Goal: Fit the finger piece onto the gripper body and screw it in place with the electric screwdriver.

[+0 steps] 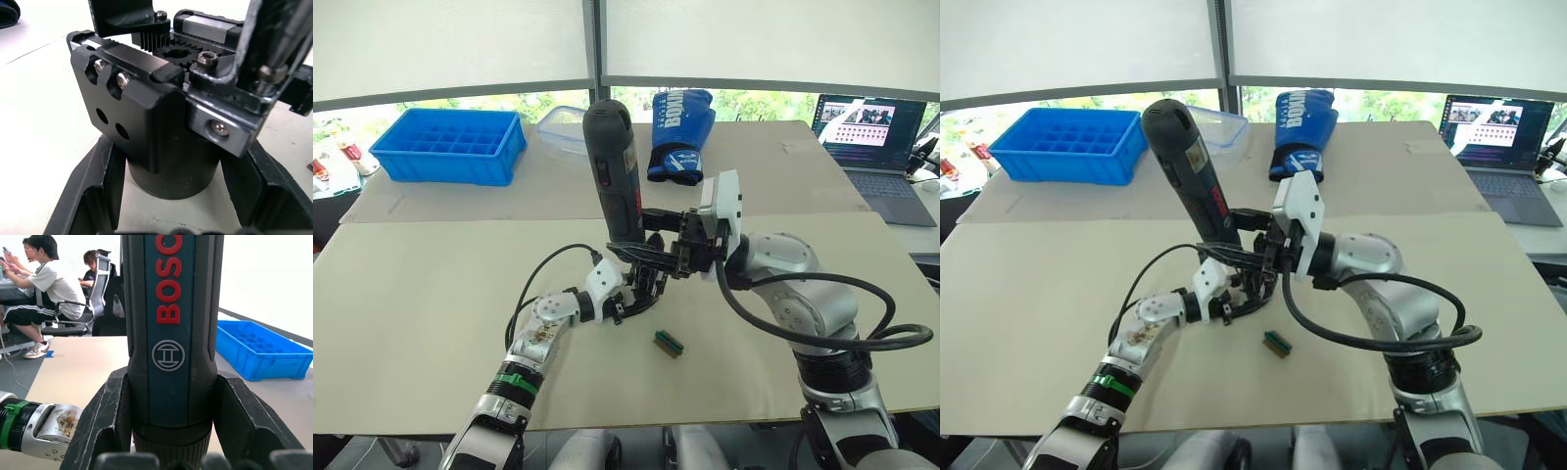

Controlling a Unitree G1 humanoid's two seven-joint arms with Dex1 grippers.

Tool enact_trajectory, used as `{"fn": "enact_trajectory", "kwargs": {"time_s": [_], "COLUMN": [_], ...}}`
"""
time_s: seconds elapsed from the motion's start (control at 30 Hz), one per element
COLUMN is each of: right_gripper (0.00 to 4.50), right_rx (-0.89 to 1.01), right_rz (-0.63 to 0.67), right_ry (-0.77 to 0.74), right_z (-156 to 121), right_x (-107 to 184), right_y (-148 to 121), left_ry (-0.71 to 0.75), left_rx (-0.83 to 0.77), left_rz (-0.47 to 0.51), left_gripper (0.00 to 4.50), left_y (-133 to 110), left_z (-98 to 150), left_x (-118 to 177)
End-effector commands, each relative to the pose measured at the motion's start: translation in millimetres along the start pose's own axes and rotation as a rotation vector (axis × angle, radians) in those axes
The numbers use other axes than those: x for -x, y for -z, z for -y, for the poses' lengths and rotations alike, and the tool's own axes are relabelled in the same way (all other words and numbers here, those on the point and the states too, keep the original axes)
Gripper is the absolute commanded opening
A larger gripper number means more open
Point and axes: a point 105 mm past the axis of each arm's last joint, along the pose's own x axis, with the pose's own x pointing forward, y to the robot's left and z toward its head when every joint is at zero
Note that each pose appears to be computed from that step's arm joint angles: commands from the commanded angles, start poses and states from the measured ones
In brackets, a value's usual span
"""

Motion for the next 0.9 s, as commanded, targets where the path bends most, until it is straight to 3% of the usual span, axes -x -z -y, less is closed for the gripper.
{"fn": "enact_trajectory", "kwargs": {"time_s": [0.03,0.9], "right_gripper": [1.91,1.91], "right_rx": [-0.055,-0.124], "right_rz": [-0.071,-0.210], "right_ry": [0.014,0.015], "right_z": [2,6], "right_x": [2,10], "right_y": [21,54], "left_ry": [0.002,0.003], "left_rx": [-0.041,-0.075], "left_rz": [0.041,0.026], "left_gripper": [2.30,2.30], "left_y": [-15,-15], "left_z": [-5,-12], "left_x": [-1,5]}}
